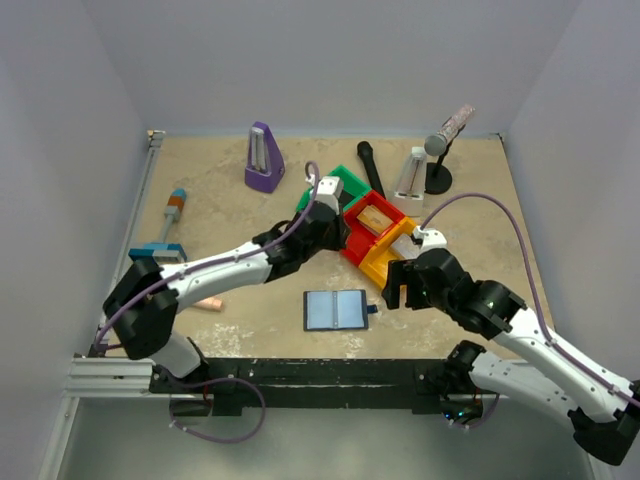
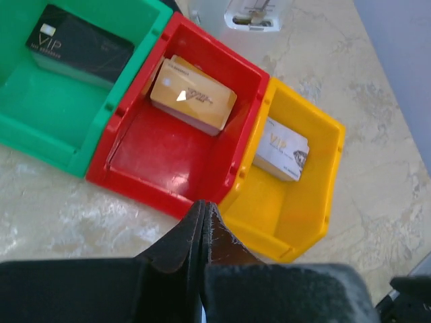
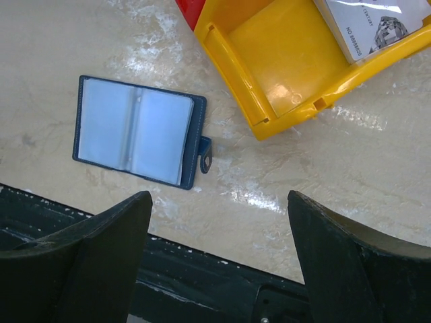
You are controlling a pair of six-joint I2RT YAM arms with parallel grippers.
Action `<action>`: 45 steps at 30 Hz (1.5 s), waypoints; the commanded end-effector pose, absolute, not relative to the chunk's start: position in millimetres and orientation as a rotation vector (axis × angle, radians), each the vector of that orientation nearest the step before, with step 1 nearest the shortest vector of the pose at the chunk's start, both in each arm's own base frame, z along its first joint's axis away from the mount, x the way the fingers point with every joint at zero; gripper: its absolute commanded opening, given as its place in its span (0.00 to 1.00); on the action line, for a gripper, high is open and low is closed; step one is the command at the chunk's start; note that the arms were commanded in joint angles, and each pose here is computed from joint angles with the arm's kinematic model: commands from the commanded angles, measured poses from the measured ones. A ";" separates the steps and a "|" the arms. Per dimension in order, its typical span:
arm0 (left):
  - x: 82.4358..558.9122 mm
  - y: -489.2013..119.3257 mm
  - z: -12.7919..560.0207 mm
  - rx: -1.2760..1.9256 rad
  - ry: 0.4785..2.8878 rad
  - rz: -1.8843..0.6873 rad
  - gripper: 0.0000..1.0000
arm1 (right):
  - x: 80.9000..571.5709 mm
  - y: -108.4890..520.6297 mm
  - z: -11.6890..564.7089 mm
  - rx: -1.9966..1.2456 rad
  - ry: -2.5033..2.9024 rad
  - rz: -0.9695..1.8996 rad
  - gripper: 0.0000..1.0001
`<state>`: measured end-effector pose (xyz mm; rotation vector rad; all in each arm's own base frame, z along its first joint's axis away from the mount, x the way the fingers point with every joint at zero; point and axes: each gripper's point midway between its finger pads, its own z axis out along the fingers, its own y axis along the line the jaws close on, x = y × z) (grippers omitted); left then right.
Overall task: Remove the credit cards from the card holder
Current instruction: Remove the credit card from the card holder.
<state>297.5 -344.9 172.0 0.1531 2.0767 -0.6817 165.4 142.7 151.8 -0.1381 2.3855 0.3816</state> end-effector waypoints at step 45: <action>423.4 -423.9 59.8 0.373 2.280 -0.315 0.00 | 163.3 135.5 162.0 -0.092 2.309 0.424 0.87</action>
